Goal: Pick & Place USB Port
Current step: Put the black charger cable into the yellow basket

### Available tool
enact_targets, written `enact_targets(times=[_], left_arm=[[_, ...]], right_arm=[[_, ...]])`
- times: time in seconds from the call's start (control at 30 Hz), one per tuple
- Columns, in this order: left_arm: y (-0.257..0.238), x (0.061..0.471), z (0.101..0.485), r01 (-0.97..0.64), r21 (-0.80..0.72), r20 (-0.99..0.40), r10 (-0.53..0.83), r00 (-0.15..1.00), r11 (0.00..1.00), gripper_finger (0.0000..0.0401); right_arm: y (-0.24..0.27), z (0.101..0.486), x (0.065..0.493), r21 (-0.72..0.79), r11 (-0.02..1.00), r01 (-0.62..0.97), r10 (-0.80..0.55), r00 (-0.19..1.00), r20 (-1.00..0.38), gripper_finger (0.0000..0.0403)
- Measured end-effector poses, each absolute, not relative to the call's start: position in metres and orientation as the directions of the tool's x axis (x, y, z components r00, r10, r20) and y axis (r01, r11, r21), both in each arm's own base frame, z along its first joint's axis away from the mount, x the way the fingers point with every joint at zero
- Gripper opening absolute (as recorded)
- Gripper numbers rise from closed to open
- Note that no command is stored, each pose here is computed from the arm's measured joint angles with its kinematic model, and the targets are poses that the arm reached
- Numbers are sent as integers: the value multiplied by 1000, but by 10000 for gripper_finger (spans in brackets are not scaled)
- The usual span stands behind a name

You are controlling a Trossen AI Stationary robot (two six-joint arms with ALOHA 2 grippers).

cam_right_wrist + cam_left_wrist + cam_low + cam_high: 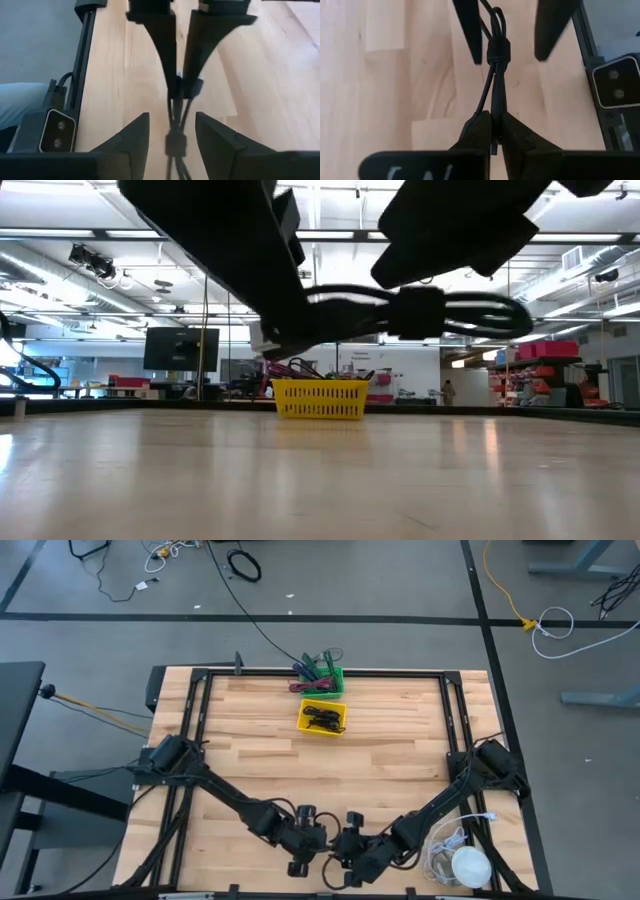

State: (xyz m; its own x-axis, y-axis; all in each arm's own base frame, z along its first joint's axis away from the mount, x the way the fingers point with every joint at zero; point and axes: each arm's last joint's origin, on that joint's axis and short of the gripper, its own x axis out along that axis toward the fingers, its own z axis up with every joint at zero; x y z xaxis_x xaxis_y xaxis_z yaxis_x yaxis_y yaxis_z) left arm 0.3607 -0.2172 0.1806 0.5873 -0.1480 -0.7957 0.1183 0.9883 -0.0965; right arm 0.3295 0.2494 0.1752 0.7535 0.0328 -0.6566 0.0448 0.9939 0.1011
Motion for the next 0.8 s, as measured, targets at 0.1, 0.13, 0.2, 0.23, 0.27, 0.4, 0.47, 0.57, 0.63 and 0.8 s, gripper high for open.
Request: enact_targets(times=[0.1,0.13,0.2,0.23,0.27,0.4,0.47,0.57,0.63,0.8], left_arm=[[-219,359,181,121,-89,-794,-144,590,989,20],[-220,359,181,119,-84,-792,-139,595,989,20],[-221,358,182,118,-77,-788,-133,601,990,20],[-221,358,182,121,-74,-788,-133,602,990,20],[-222,358,183,124,-73,-789,-133,600,990,20],[-225,361,190,158,-60,-774,-146,616,986,20],[-228,362,195,176,-52,-766,-153,625,983,20],[-230,364,202,189,-51,-749,-162,642,981,20],[-230,364,202,186,-45,-752,-156,640,981,20],[-229,363,202,177,-37,-762,-142,631,984,41]], right_arm=[[248,175,331,127,991,32,62,738,-671,160],[248,173,331,132,991,29,69,734,-676,160],[247,170,332,128,991,30,67,727,-683,160],[247,169,332,124,992,31,64,723,-688,160],[247,167,333,125,992,32,63,725,-686,160],[246,166,334,115,992,42,49,727,-685,160],[246,164,335,112,993,47,42,729,-683,160],[246,162,335,110,993,44,44,722,-690,151],[246,160,335,111,993,38,51,713,-699,122],[246,159,335,89,995,50,26,719,-694,20]])
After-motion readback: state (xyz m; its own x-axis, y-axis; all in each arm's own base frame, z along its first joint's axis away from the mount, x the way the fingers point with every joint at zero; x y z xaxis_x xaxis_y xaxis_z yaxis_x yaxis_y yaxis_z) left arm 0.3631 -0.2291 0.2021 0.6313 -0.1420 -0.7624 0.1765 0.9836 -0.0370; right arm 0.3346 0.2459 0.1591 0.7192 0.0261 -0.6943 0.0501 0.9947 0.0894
